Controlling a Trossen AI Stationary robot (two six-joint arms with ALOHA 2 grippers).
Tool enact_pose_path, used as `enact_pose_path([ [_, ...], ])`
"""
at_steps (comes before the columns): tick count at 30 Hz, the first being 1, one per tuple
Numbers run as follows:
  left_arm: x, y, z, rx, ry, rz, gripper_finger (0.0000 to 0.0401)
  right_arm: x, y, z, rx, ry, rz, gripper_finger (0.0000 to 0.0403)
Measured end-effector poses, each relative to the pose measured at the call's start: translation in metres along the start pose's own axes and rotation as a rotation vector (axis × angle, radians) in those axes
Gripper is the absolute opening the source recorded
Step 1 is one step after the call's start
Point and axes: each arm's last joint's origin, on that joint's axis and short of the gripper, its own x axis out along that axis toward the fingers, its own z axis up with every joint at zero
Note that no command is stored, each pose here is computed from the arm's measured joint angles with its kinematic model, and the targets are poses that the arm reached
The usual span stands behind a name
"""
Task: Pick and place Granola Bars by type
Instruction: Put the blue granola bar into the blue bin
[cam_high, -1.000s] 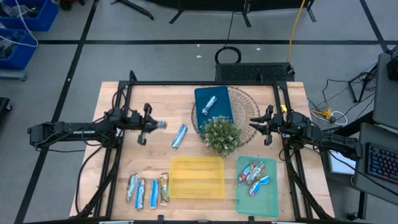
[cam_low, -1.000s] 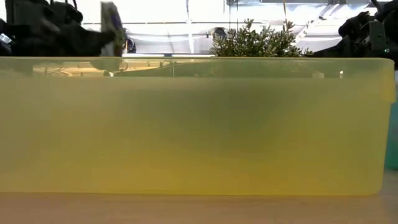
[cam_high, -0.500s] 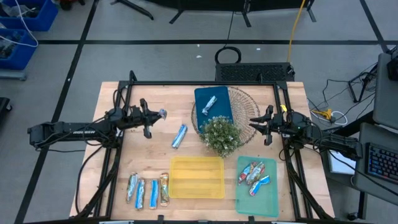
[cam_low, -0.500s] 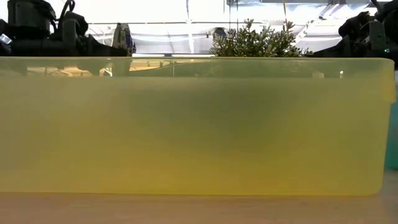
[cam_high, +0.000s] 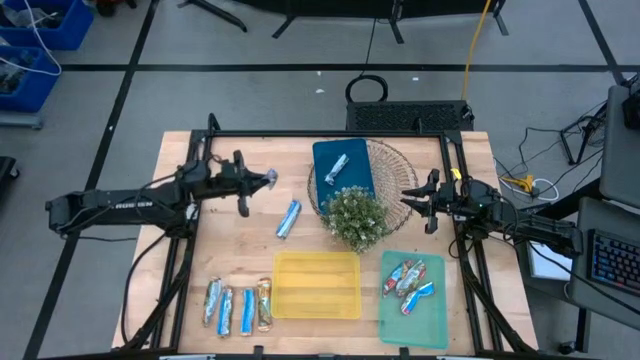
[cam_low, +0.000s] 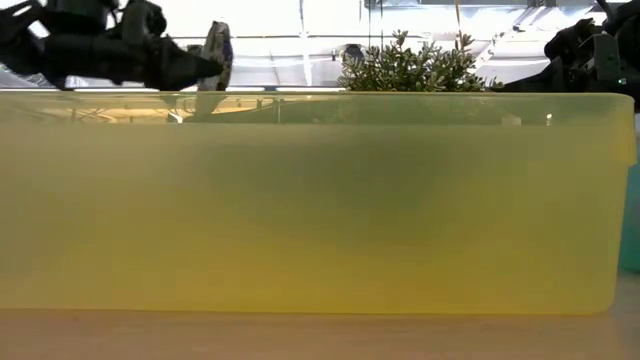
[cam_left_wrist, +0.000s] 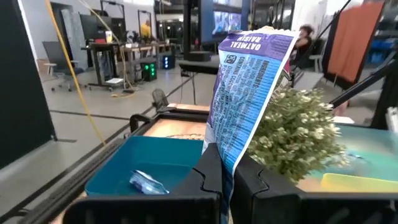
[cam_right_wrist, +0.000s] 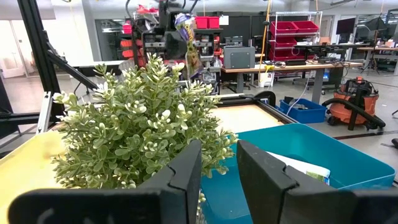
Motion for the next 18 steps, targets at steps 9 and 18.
enact_pose_path([
  [9, 0.046, 0.01, 0.027, 0.069, 0.045, -0.014, 0.001, 0.0, 0.0, 0.0, 0.0, 0.0, -0.001, 0.0093],
  [18, 0.099, 0.035, 0.033, 0.051, 0.14, -0.028, 0.0012, 0.0, 0.0, 0.0, 0.0, 0.0, -0.001, 0.0093],
])
